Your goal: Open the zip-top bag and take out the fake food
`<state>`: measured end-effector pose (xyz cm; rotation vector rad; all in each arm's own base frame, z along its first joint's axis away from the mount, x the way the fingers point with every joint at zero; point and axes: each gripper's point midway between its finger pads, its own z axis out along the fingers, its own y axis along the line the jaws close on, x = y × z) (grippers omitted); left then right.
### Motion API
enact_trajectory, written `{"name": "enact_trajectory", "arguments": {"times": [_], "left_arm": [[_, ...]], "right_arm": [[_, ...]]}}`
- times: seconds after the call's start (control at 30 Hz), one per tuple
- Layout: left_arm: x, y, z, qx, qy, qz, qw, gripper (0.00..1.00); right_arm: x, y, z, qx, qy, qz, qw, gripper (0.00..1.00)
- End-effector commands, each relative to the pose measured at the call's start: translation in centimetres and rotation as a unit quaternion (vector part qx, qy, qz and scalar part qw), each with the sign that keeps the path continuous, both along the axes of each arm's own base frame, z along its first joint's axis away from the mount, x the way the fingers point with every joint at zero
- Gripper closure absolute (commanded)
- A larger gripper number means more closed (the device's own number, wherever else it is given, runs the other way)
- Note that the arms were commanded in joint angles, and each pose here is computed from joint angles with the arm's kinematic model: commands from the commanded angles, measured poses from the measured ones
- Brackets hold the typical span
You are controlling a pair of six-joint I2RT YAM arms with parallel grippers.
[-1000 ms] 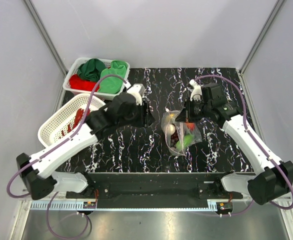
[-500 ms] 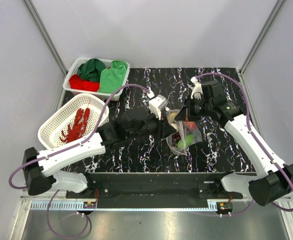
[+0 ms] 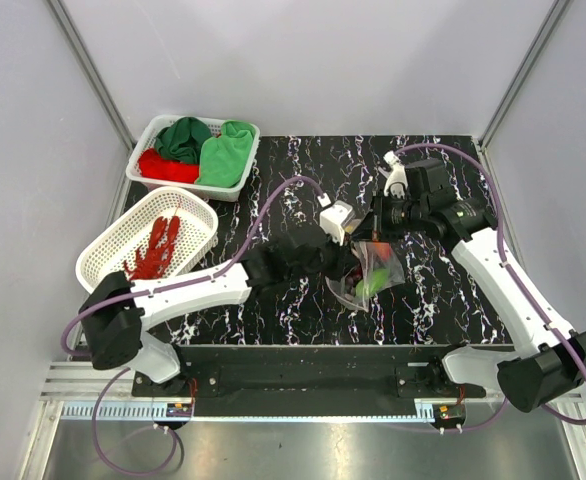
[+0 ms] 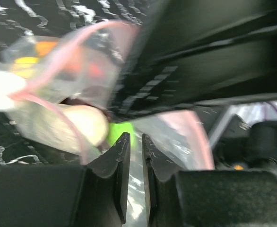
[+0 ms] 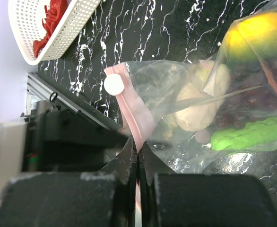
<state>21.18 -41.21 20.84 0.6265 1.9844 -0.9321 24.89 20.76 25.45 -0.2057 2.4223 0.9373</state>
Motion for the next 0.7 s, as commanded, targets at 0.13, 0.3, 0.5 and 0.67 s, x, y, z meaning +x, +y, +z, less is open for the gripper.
{"name": "enact_trajectory", "arguments": {"times": [0.13, 0.3, 0.5, 0.67], "left_arm": [[4.4, 2.0, -0.3, 0.018, -0.084, 0.136, 0.987, 0.63], [4.8, 2.2, -2.2, 0.062, -0.079, 0.161, 0.982, 0.47], [5.2, 2.8, -4.0, 0.086, -0.068, 0.194, 0.975, 0.32], [4.7, 1.3, -2.3, 0.063, -0.046, 0.174, 0.982, 0.37]], "right_arm": [[-0.1, 0.3, 3.3, 0.018, -0.037, 0.001, 0.999, 1.00], [-0.2, 0.3, 3.3, 0.018, -0.038, 0.005, 0.999, 1.00], [-0.3, 0.4, 3.0, 0.019, -0.032, 0.009, 0.999, 1.00], [-0.1, 0.5, 2.9, 0.018, -0.034, 0.012, 0.999, 1.00]]}}
